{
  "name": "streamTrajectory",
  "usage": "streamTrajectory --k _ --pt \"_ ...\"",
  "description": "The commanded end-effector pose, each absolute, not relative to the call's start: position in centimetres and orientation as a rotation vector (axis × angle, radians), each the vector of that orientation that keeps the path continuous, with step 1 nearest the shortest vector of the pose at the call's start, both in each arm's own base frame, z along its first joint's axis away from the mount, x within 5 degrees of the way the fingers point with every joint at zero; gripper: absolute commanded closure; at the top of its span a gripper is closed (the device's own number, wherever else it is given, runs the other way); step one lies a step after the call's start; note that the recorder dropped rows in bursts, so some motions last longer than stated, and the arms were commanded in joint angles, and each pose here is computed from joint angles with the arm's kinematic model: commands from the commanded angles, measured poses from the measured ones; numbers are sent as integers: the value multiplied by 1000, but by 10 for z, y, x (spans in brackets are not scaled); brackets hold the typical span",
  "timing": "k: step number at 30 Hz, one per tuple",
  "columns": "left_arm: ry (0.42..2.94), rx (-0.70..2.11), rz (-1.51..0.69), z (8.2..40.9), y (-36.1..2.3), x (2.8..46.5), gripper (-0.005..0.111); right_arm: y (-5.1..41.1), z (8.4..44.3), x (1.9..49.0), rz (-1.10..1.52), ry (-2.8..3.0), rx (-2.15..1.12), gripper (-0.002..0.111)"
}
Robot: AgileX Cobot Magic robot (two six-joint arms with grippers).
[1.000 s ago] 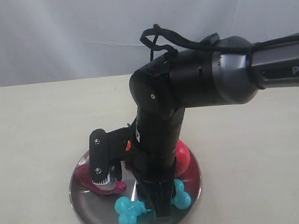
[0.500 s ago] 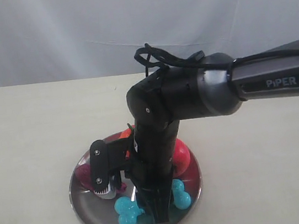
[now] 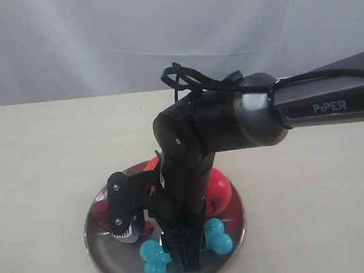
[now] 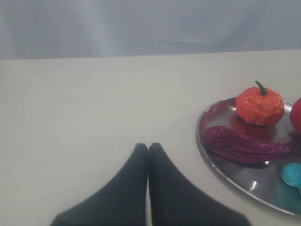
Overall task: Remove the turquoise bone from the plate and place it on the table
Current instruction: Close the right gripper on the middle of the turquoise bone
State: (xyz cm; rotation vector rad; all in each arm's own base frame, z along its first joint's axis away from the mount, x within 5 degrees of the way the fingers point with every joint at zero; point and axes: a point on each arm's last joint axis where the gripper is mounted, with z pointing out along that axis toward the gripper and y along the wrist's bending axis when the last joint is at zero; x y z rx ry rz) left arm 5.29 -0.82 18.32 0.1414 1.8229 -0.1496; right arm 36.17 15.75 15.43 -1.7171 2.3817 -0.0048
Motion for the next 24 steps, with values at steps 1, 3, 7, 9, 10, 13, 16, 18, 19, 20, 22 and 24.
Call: streamTrajectory --k 1,3,7,9,10,13,16,18,19,20,22,24 --pt "1824 143 -151 182 -8 53 107 159 156 365 -21 2356 -1705 55" --pt "1824 143 -151 182 -8 53 107 159 156 365 -21 2356 -1705 55" --pt "1824 143 -151 182 -8 53 107 159 156 364 -11 2364 -1704 55" --pt "1824 143 -151 182 -8 53 107 159 156 363 5 2380 -1707 55" --pt "1824 143 -151 182 -8 53 107 159 156 362 6 2382 -1709 55" --pt "1824 143 -151 182 -8 53 107 159 156 362 11 2388 -1710 55" --pt "1824 143 -151 182 -8 53 107 159 153 362 26 2398 -1704 55" --pt "1824 143 -151 182 -8 53 107 159 148 361 37 2416 -1712 55" --pt "1824 143 -151 182 -8 53 107 160 144 362 40 2423 -1717 55" --pt "1824 143 -151 182 -8 53 107 160 140 362 41 2426 -1718 55" --pt "1824 143 -151 182 -8 53 107 160 137 364 36 2419 -1712 55" --pt "1824 143 -151 182 -8 53 107 161 134 365 33 2415 -1708 55"
